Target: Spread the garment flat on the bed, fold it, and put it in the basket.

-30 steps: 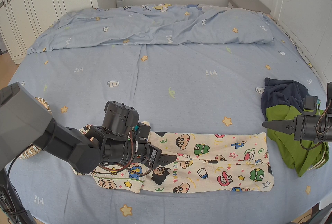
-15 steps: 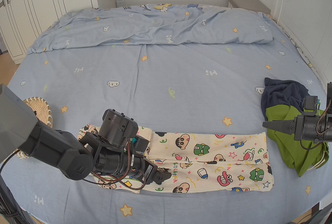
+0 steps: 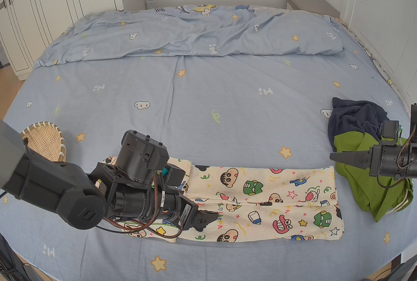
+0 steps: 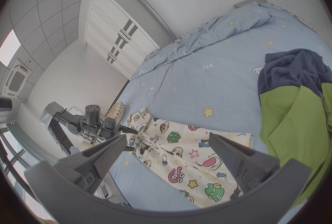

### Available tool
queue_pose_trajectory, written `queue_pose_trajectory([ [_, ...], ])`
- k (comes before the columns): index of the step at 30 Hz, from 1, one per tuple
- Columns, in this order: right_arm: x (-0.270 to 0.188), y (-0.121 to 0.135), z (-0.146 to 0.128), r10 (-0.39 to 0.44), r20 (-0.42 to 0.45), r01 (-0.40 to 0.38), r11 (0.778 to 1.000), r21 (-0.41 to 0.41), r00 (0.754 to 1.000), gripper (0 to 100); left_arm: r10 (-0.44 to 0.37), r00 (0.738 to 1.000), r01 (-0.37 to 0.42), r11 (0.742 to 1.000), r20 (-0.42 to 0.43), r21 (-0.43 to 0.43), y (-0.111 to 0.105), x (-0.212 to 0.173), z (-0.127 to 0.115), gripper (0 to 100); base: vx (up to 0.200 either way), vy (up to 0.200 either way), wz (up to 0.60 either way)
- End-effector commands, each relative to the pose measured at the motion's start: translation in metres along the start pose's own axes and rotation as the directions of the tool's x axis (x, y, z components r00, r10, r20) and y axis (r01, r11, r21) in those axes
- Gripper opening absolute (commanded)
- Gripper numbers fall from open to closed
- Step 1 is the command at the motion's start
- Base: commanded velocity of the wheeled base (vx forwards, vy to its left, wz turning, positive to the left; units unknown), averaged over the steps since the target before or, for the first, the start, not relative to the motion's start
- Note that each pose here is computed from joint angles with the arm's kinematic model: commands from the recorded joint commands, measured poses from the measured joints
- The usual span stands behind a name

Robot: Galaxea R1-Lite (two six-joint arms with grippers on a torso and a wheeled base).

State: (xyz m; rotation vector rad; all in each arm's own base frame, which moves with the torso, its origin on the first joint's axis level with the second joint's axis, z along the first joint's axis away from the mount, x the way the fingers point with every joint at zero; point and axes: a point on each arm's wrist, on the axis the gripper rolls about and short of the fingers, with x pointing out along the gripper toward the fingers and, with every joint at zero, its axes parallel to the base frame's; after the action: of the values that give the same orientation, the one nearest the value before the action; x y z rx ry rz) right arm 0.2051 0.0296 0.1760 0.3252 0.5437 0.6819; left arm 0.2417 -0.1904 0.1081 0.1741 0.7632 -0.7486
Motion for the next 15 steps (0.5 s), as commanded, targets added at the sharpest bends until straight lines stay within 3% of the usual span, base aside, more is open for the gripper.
queue_pose_trajectory([
  [1, 0.001, -0.001, 0.0, -0.001, -0.003, 0.001, 1.0, 0.003, 1.0, 100, -0.036, 0.996, 0.037, 0.999, 0.08, -0.006, -0.013, -0.024, 0.01, 100, 0.0, 0.0, 0.0],
  [4, 0.001, -0.002, -0.001, -0.003, -0.007, 0.003, 1.0, 0.007, 1.0, 100, -0.059, 0.992, 0.062, 0.998, 0.109, -0.024, -0.015, -0.029, 0.013, 100, 0.0, 0.0, 0.0],
  [6, 0.001, -0.003, -0.003, -0.009, -0.027, 0.01, 1.0, 0.027, 1.0, 100, -0.111, 0.97, 0.133, 0.987, 0.214, -0.091, -0.016, -0.044, 0.023, 100, 0.0, 0.0, 0.0],
  [10, -0.001, -0.009, -0.006, -0.028, -0.048, 0.031, 0.998, 0.059, 0.998, 100, -0.106, 0.939, 0.177, 0.965, 0.328, -0.195, -0.008, -0.065, 0.033, 100, 0.0, 0.0, 0.0],
  [12, 0.001, -0.021, -0.009, -0.06, -0.073, 0.067, 0.993, 0.099, 0.996, 100, -0.078, 0.918, 0.208, 0.929, 0.388, -0.305, 0.014, -0.083, 0.028, 100, 0.0, 0.0, 0.0],
  [15, 0.005, -0.032, -0.013, -0.067, -0.098, 0.08, 0.988, 0.135, 0.993, 100, -0.038, 0.902, 0.223, 0.894, 0.43, -0.389, 0.041, -0.103, 0.011, 100, 0.0, 0.0, 0.0],
])
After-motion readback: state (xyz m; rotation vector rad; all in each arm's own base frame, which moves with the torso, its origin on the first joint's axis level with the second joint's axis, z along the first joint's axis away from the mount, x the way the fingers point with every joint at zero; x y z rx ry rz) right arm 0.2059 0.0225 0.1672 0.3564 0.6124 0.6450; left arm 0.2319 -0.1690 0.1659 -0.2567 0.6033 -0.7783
